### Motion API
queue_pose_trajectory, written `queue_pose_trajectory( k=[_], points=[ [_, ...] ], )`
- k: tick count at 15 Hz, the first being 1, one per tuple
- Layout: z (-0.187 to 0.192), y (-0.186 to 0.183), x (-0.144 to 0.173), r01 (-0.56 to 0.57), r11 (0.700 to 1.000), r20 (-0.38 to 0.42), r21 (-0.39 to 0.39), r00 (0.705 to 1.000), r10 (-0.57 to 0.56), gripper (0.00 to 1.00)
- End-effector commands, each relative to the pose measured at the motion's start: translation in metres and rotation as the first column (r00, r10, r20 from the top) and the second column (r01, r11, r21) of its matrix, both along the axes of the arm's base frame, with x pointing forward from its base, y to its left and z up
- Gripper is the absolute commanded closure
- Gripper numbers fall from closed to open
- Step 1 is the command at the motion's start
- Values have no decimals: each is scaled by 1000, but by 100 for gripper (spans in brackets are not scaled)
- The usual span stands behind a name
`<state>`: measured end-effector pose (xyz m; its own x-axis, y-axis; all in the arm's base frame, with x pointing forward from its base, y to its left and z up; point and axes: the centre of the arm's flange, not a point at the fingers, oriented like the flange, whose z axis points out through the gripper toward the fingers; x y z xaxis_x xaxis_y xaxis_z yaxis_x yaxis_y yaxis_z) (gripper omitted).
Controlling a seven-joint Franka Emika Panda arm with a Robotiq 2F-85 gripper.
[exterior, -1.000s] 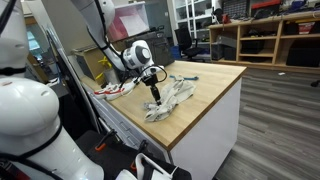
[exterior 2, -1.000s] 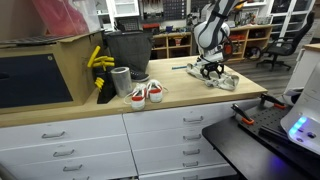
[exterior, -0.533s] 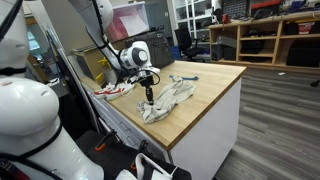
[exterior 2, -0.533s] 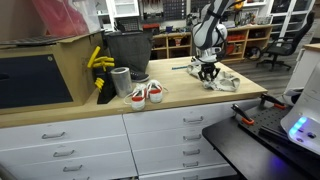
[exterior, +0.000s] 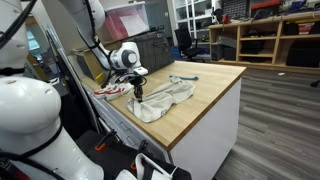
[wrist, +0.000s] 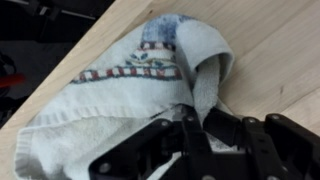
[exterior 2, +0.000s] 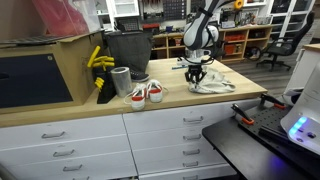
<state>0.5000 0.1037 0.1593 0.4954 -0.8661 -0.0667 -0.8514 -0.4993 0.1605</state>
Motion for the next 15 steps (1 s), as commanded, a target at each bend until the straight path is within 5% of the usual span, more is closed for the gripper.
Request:
queue_pose_trajectory(
  k=[1,4,5,6,8,15],
  points=[
    [-31,50,1,24,999,35,31,999,-25,97],
    [-30,82,1,9,999,58,36,998,-11,97],
    [-28,89,1,1,999,72,36,997,-3,87],
    [-26,93,2,-3,999,81,38,997,0,62],
    [-22,93,5,-3,999,95,43,995,-2,59],
    [1,17,34,128,991,136,29,982,-131,7]
  ],
)
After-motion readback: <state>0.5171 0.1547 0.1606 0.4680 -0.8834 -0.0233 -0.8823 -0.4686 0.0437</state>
